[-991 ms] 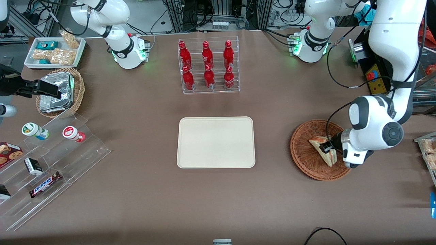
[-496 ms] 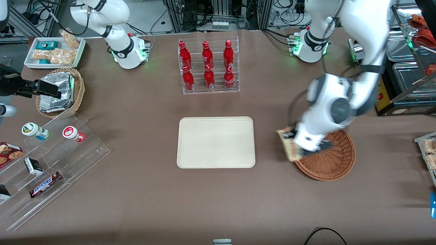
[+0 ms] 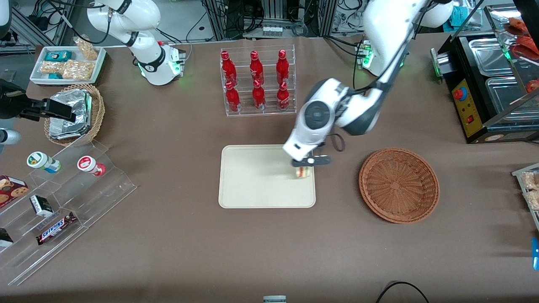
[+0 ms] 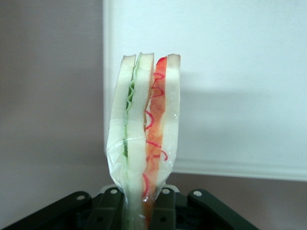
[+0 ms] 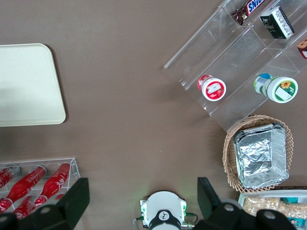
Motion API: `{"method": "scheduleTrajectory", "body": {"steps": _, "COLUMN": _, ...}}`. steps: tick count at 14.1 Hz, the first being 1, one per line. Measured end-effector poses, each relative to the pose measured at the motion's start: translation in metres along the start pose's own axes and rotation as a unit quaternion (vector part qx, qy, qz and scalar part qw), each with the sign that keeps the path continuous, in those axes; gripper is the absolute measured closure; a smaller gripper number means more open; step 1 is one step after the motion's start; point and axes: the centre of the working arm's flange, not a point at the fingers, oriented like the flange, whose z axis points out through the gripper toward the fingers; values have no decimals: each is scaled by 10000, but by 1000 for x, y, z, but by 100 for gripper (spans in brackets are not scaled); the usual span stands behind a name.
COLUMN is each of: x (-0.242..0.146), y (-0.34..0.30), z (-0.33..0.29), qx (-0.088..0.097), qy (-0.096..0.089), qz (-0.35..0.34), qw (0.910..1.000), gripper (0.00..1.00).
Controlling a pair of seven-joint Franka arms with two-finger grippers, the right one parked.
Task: Place sandwich from basket to tray
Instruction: 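Lift the sandwich and carry it with the left gripper over the tray, then lower the sandwich onto the tray and open the left gripper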
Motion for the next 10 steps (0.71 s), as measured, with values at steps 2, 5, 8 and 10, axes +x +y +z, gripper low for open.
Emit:
{"method": "scheduleTrajectory", "body": {"steps": 2, "x": 3, "y": 28, "z": 17, "qx": 19, "qy": 36, "qz": 22, "qw": 10000, "gripper": 84}}
{"method": "scheduleTrajectory", "body": {"steps": 5, "x": 7, "y": 53, "z": 33, "qx": -36, "qy": 42, "qz": 45, "qw": 10000, "gripper": 79}}
{"method": "scheduleTrajectory", "body": {"steps": 8, "x": 3, "y": 81, "z": 49, "qx": -25, "qy": 112, "qz": -27, "qw": 9999, "gripper": 78}}
{"method": "scheduleTrajectory", "body": {"steps": 10, "x": 0, "y": 91, "z": 58, "qx": -17, "qy": 118, "qz": -16, "qw": 9999, "gripper": 77}}
